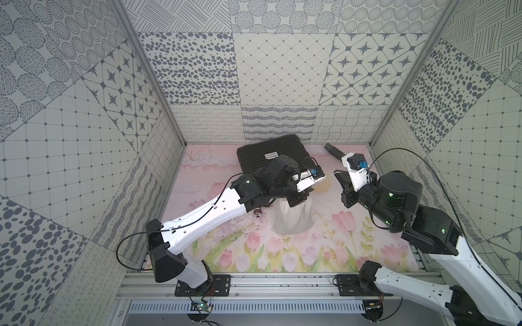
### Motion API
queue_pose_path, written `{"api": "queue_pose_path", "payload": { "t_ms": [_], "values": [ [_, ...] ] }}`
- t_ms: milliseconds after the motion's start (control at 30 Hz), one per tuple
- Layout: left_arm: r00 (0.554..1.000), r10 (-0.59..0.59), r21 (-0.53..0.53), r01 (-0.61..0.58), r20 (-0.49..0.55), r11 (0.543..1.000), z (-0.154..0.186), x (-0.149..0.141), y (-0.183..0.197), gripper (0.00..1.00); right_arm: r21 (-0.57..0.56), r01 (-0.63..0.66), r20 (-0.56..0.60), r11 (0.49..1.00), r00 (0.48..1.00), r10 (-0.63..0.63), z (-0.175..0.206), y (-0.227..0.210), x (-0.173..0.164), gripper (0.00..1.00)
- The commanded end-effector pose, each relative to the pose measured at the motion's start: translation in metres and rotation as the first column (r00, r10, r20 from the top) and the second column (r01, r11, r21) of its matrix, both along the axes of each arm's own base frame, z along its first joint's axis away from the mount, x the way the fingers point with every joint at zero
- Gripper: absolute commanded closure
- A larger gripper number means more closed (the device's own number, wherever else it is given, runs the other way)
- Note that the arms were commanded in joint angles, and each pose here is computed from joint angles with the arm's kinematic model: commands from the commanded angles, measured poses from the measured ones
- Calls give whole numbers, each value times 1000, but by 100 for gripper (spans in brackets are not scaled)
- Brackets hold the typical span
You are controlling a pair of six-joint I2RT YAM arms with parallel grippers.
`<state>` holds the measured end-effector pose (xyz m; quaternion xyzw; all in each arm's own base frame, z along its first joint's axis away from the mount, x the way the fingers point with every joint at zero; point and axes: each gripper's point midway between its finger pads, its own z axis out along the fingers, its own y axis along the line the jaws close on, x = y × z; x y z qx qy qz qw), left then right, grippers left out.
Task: Close the soil bag
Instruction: Frap the soil bag at the center of the board.
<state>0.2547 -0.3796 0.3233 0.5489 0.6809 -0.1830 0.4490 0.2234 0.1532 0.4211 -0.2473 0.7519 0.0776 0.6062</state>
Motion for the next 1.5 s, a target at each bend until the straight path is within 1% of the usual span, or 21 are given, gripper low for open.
{"api": "queue_pose_path", "payload": {
  "t_ms": [0,100,133,300,467,567,633,700,900,1033,1267,1467],
  "values": [
    [996,70,228,-56,-57,972,-49,-4,35,85,285,77,214,955,967,-142,95,-37,-7,100],
    [997,58,221,-44,-54,974,-47,-5,34,99,291,86,194,953,970,-147,88,-36,-3,100],
    [997,54,219,-41,-55,975,-47,-5,33,100,294,90,186,952,971,-150,86,-35,-2,100],
    [997,39,212,-25,-61,977,-45,-7,31,100,304,127,131,944,976,-173,69,-35,9,100],
    [997,35,222,-20,-65,975,-47,-9,33,100,338,142,73,930,982,-176,58,-36,18,100],
    [997,45,251,-30,-55,968,-51,-7,37,100,356,127,75,926,984,-163,66,-33,18,100],
    [997,59,272,-44,-46,961,-54,-5,40,99,371,103,89,923,985,-146,78,-30,17,100],
    [997,74,289,-61,-34,955,-56,-1,43,97,383,80,104,920,986,-129,90,-27,16,100],
    [993,115,336,-111,6,935,-59,10,48,88,408,9,108,913,993,-57,102,-12,15,100],
    [989,142,364,-146,36,920,-62,18,51,84,428,-14,128,904,991,-45,116,-10,13,100],
    [988,150,386,-150,30,910,-68,19,53,85,436,-32,169,899,984,-47,136,-13,9,100],
    [990,142,403,-141,26,905,-75,18,54,87,437,-25,167,899,984,-54,134,-15,8,100]
  ]
}}
